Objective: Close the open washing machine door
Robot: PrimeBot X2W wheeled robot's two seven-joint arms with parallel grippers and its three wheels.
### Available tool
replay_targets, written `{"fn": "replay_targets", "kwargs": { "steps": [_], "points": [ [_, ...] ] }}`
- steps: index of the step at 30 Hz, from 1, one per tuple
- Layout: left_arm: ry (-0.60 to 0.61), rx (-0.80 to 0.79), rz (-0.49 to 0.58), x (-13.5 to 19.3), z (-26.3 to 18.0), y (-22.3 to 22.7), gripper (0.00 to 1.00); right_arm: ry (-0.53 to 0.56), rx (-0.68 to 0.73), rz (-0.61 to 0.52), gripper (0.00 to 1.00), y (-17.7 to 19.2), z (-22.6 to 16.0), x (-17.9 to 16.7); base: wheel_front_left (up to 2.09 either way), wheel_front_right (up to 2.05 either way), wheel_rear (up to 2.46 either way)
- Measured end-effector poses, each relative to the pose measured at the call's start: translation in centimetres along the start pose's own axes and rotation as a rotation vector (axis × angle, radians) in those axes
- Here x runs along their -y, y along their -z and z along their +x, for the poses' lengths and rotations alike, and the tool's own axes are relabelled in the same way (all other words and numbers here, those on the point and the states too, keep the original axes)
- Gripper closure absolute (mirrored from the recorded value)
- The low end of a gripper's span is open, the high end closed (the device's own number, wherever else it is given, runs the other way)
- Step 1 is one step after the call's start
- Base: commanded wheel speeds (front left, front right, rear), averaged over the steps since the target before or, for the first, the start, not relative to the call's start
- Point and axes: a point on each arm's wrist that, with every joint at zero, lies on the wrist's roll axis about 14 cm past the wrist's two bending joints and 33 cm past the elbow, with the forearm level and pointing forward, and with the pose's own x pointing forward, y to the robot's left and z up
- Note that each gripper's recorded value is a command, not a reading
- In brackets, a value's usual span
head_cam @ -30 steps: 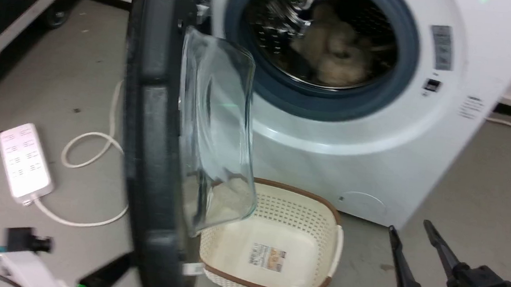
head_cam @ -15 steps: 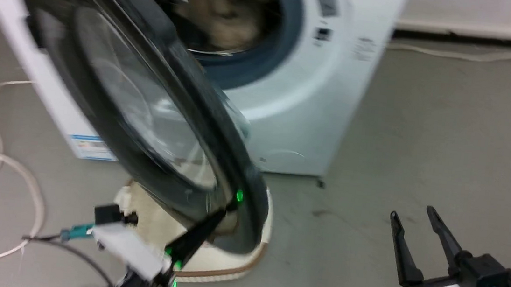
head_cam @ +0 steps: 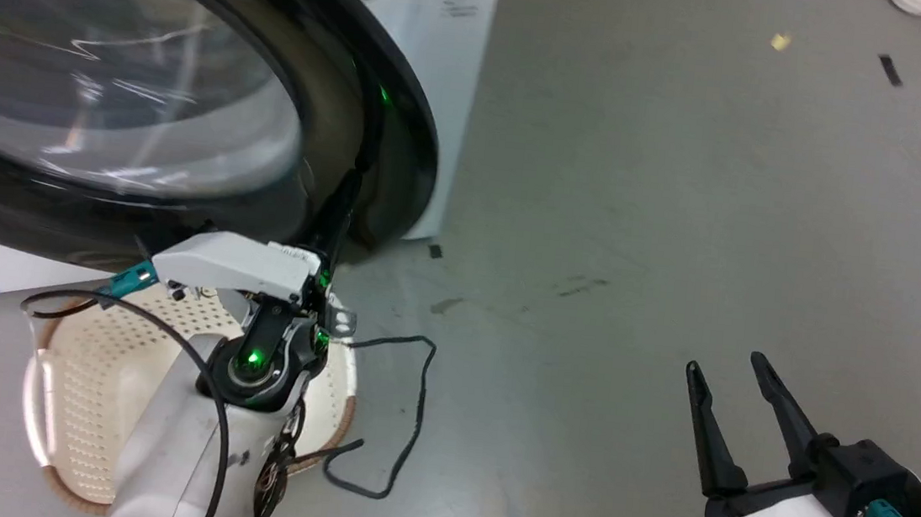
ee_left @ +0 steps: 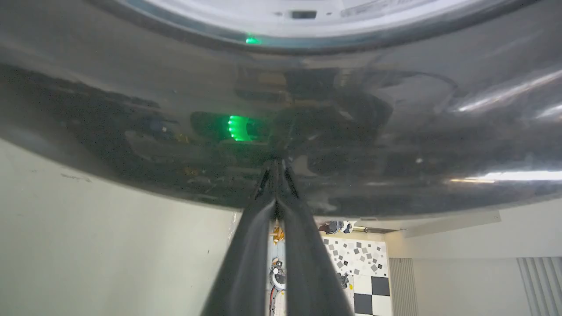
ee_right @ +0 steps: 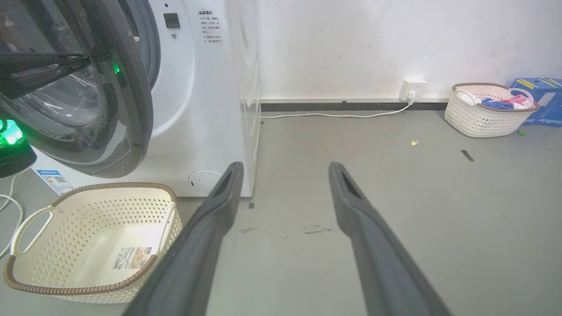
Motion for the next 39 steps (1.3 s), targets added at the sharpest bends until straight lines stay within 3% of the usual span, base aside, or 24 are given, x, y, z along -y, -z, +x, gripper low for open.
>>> {"fn": "replay_targets", "kwargs": {
  "steps": [5,9,10,11,15,22,28,31,34,37,38,39],
  "points": [
    [-0.021,-0.012,-0.001,-0.9,0.4,0.8,1.0,0.009,0.001,0.008,0.0,0.0,0.1,0.2,0.0,0.0,0.0],
    [-0.001,-0.014,0.079,-0.2,-1.2,0.5,1.0,-0.029,0.034,0.021,0.0,-0.9,0.7,-1.0,0.0,0.0,0.0],
    [0.012,-0.018,0.108,0.1,-1.9,0.5,0.58,-0.038,0.042,0.024,0.0,-1.1,0.8,-1.3,0.0,0.0,0.0],
    [0.021,-0.02,0.147,0.3,-2.7,0.4,0.0,-0.051,0.049,0.027,0.0,-1.3,0.9,-1.8,0.0,0.0,0.0],
    [0.043,0.028,0.368,0.3,-7.3,-0.6,0.0,-0.116,0.059,0.038,0.0,-1.4,1.1,-3.8,0.0,0.0,0.0],
    [-0.037,0.186,0.845,-2.0,-15.8,-5.9,0.0,-0.243,0.077,0.031,0.0,-1.9,1.4,-7.2,0.0,0.0,0.0],
    [-0.111,0.436,1.274,1.8,-21.3,-11.1,0.0,-0.357,0.108,0.037,0.0,-2.9,1.6,-10.7,0.0,0.0,0.0],
    [-0.148,0.559,1.366,3.5,-23.7,-11.7,0.0,-0.412,0.122,0.042,0.0,-3.3,1.5,-12.4,0.0,0.0,0.0],
    [-0.19,0.622,1.501,4.7,-25.6,-12.0,0.0,-0.463,0.132,0.04,0.0,-3.7,1.4,-13.9,0.0,0.0,0.0],
    [-0.221,0.653,1.564,5.0,-26.5,-11.8,0.0,-0.507,0.131,0.042,0.0,-3.7,1.5,-15.2,0.0,0.0,0.0],
    [-0.236,0.655,1.57,4.8,-26.7,-11.9,0.0,-0.521,0.124,0.047,0.52,-3.5,1.5,-15.6,0.0,0.0,0.0],
    [-0.252,0.659,1.572,4.6,-26.8,-12.1,0.0,-0.538,0.118,0.046,0.52,-3.3,1.6,-16.1,0.0,0.0,0.0]
  ]
}}
